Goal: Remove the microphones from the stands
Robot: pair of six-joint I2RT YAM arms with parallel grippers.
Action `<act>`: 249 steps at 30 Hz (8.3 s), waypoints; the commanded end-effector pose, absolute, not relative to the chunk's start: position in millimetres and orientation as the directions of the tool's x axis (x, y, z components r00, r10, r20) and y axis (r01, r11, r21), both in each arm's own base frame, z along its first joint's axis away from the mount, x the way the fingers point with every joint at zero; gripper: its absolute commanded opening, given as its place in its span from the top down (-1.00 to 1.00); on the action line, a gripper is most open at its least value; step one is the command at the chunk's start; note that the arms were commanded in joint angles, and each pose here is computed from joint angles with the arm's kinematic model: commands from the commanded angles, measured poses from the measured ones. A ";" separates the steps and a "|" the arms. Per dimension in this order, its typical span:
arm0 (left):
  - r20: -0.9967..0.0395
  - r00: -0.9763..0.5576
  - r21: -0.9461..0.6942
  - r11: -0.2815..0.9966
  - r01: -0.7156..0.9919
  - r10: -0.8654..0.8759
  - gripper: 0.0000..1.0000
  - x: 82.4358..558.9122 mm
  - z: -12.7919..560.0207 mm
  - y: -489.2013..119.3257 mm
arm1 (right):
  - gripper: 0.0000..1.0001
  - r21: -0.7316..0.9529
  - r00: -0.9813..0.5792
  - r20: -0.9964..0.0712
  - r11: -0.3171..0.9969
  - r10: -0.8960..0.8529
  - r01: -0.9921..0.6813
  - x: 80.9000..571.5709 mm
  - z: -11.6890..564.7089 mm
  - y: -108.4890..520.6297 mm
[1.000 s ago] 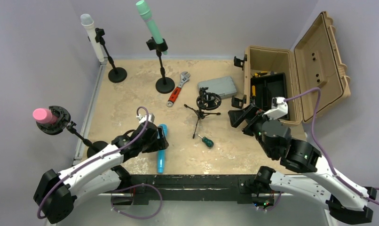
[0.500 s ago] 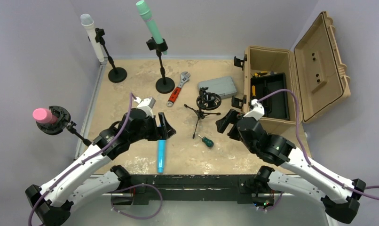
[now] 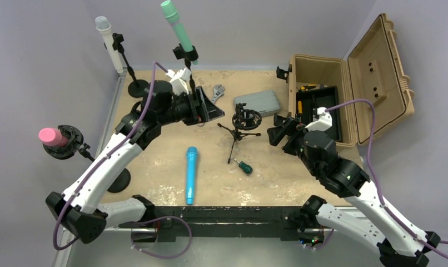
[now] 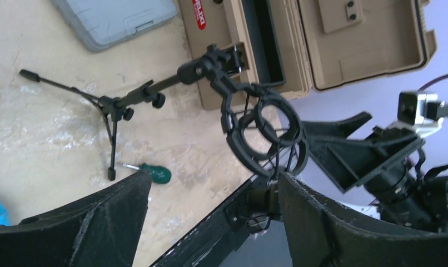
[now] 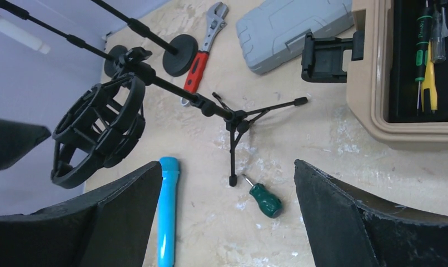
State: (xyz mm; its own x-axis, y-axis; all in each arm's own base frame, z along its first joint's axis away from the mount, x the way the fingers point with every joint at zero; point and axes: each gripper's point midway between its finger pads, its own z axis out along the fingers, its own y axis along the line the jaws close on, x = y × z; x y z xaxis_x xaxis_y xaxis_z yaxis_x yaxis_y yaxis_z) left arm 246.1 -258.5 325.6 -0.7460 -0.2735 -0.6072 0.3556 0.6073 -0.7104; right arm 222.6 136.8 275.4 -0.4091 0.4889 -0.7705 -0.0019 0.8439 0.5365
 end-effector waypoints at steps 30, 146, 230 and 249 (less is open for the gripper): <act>-0.623 -0.760 -0.699 0.566 0.437 -0.184 -0.58 198.6 312.6 -261.3 | -0.25 0.770 -0.576 -0.630 0.514 0.520 -0.379 297.4 222.2 232.8; -0.681 -0.655 -0.611 0.747 0.262 -0.327 -0.57 187.3 245.5 -184.6 | 0.79 0.653 -0.606 -0.731 0.580 0.313 -0.487 332.7 174.6 300.1; -0.833 -0.534 -0.412 0.803 0.431 -0.141 -0.64 153.4 303.3 -144.6 | -0.36 0.299 -0.380 -0.921 0.786 0.089 -0.542 301.2 235.2 263.1; -0.823 -0.545 -0.439 0.787 0.435 -0.158 -0.64 105.7 305.4 -113.3 | -0.33 0.353 -0.281 -0.931 0.763 0.231 -0.541 290.0 217.1 301.3</act>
State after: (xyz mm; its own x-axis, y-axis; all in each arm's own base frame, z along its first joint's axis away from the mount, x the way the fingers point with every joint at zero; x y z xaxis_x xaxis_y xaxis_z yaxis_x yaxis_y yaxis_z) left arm 104.9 -121.6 298.1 -0.5761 -0.1414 -0.8050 0.4464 0.7706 -0.4549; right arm 279.2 297.2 190.6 -0.3752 0.1168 -0.9196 -0.5325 0.7848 0.3169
